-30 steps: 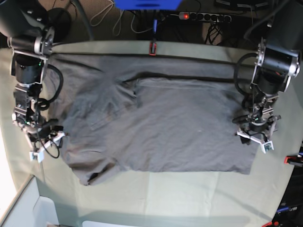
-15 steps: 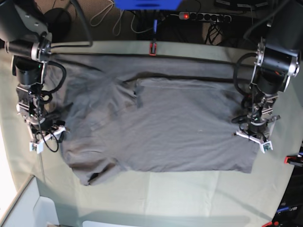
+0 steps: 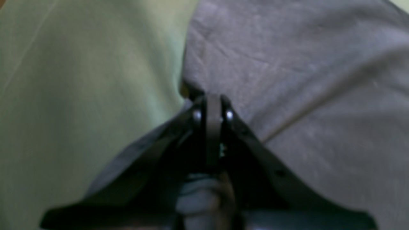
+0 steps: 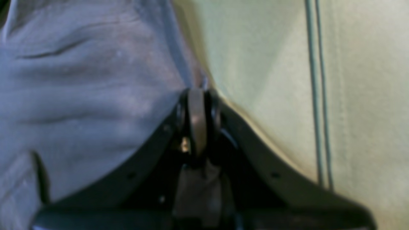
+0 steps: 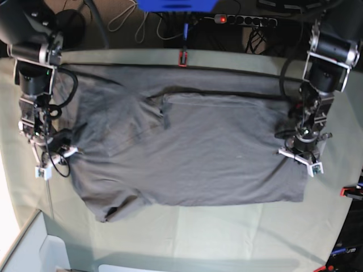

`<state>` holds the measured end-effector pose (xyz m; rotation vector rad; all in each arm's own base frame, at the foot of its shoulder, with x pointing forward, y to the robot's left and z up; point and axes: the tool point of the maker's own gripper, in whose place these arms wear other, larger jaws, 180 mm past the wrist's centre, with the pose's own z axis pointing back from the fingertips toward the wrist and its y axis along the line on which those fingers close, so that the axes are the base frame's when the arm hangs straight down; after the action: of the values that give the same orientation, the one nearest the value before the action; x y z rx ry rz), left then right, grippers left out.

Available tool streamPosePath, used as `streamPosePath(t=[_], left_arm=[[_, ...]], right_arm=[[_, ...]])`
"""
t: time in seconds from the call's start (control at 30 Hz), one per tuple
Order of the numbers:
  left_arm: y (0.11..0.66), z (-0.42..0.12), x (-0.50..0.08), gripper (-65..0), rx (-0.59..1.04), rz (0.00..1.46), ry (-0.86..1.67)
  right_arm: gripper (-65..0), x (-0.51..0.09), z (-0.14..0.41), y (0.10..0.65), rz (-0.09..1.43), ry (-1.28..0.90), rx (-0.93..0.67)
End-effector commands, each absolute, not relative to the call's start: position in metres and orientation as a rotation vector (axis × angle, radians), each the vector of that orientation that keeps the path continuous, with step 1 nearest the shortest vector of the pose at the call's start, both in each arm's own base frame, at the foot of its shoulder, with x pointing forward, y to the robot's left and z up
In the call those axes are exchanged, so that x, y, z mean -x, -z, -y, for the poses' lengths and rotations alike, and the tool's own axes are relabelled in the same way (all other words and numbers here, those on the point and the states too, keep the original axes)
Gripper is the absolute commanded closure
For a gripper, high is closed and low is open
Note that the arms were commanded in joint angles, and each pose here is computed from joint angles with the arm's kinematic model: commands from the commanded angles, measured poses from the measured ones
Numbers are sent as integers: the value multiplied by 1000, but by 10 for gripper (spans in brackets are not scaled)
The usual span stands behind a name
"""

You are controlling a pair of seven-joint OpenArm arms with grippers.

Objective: Layout the t-shirt on the table in an organized manner, then fold the t-shirt properly
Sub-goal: 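Lift the hem with both grippers and fold it toward the collar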

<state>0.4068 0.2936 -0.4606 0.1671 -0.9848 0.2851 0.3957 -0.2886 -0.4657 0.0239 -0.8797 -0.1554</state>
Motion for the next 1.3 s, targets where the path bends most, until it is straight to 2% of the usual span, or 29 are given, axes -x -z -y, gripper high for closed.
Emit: streamPosePath(t=[0.0, 0.3, 0.47, 0.83, 1.03, 1.1, 1.27], left_arm=[[437, -301, -423, 0, -174, 1053, -278], [427, -312, -395, 0, -140, 1110, -381], [433, -321, -374, 0, -111, 1036, -450], [408, -324, -363, 0, -93, 1103, -465], [410, -324, -360, -4, -94, 1097, -464], [410, -325, -360, -41, -99, 1096, -468], [405, -339, -357, -227, -131, 1099, -451]], right_arm=[[0, -404, 304, 446, 939, 146, 12], [0, -367, 287, 414, 1059, 11, 65], [0, -336, 277, 417, 1049, -29, 71], [0, -288, 254, 407, 1061, -92, 66], [0, -266, 253, 419, 1014, -97, 64], [0, -265, 254, 419, 1014, -98, 66], [-6, -266, 266, 407, 1024, -95, 87]])
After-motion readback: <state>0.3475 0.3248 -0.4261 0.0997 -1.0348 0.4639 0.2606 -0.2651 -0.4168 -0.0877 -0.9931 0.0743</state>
